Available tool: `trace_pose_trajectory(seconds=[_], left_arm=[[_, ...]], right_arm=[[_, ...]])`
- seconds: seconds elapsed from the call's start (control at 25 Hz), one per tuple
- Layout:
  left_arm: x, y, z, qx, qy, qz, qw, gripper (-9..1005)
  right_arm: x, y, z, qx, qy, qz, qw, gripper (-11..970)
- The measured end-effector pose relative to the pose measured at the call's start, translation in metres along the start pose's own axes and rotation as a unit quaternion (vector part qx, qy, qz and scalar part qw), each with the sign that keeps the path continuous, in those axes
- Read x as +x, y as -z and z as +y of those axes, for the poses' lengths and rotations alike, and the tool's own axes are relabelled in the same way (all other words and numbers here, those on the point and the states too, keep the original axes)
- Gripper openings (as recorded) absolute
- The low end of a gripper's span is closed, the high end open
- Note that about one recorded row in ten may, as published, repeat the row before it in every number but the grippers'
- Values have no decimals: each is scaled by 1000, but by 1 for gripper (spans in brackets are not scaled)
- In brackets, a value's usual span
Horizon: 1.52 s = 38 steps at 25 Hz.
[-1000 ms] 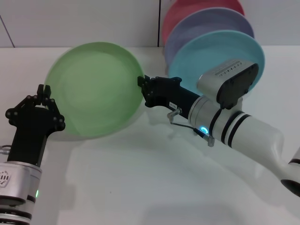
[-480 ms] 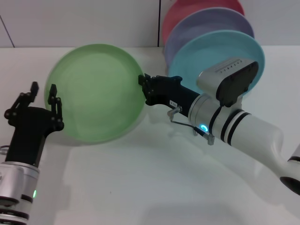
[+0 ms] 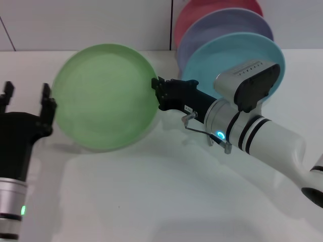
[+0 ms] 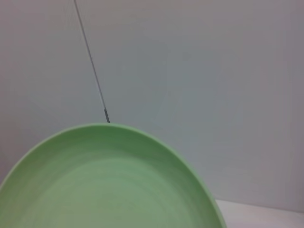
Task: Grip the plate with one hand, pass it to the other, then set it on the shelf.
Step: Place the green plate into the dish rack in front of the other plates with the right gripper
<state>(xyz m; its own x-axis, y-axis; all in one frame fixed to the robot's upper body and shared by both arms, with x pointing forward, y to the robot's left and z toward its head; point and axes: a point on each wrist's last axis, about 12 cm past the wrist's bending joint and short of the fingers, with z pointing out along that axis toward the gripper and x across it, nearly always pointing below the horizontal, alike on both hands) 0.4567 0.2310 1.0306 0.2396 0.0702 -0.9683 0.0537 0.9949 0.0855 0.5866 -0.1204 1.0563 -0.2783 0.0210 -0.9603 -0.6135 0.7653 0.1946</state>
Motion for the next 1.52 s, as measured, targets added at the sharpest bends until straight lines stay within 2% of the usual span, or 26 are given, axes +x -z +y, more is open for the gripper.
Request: trace_pose_trajectory(seconds=[0.04, 0.08, 0.2, 0.24, 0.28, 0.48, 0.6, 0.64, 0.68, 0.8, 0.84, 0.88, 0.92, 1.0, 1.04, 1.08, 1.32, 1.44, 1.52], left_arm=[[-3, 3, 7, -9, 31, -17, 999, 676], [-3, 3, 7, -9, 31, -17, 999, 676], [-4, 7, 24, -21, 91, -42, 995, 675], [-3, 9, 37, -29, 129, -51, 990, 675], [-3, 9, 37, -29, 129, -51, 990, 674], [1, 12, 65, -46, 192, -59, 979, 673], [1, 14, 77, -57, 207, -66, 974, 672], [1, 16, 82, -63, 213, -67, 973, 672], [1, 16, 82, -63, 213, -67, 973, 672], [2, 18, 90, -65, 215, -65, 972, 671], [2, 19, 94, -63, 220, -64, 971, 671], [2, 19, 94, -63, 220, -64, 971, 670], [2, 19, 95, -62, 225, -65, 970, 670], [1, 19, 96, -61, 231, -69, 969, 670], [0, 20, 97, -60, 232, -73, 968, 669], [-1, 20, 98, -59, 231, -76, 968, 669], [-3, 19, 99, -44, 238, -84, 967, 668], [-4, 18, 97, -28, 241, -81, 967, 667], [-4, 18, 97, -25, 242, -81, 967, 667]], right_arm=[[0, 0, 0, -1, 1, -1, 1000, 18], [0, 0, 0, -1, 4, -2, 1000, 18], [-1, 2, 2, -5, 14, -14, 1000, 18], [-2, 5, 4, -10, 14, -26, 1000, 18], [-2, 5, 4, -10, 14, -26, 1000, 18], [0, 19, 13, -15, 26, -66, 997, 18], [1, 35, 21, -6, 38, -97, 995, 18], [2, 47, 25, 5, 40, -118, 992, 18], [2, 47, 25, 5, 40, -118, 992, 18], [2, 71, 25, 29, 41, -166, 985, 18], [4, 85, 20, 50, 36, -190, 980, 18], [4, 85, 20, 50, 36, -190, 980, 17], [6, 100, 13, 74, 29, -210, 974, 17], [7, 107, 11, 84, 26, -221, 971, 17], [9, 121, 6, 103, 22, -240, 965, 17], [9, 121, 6, 103, 22, -240, 965, 17], [16, 157, -2, 146, 21, -285, 947, 17], [23, 173, -13, 167, 26, -300, 939, 17], [25, 175, -16, 171, 25, -302, 937, 17]])
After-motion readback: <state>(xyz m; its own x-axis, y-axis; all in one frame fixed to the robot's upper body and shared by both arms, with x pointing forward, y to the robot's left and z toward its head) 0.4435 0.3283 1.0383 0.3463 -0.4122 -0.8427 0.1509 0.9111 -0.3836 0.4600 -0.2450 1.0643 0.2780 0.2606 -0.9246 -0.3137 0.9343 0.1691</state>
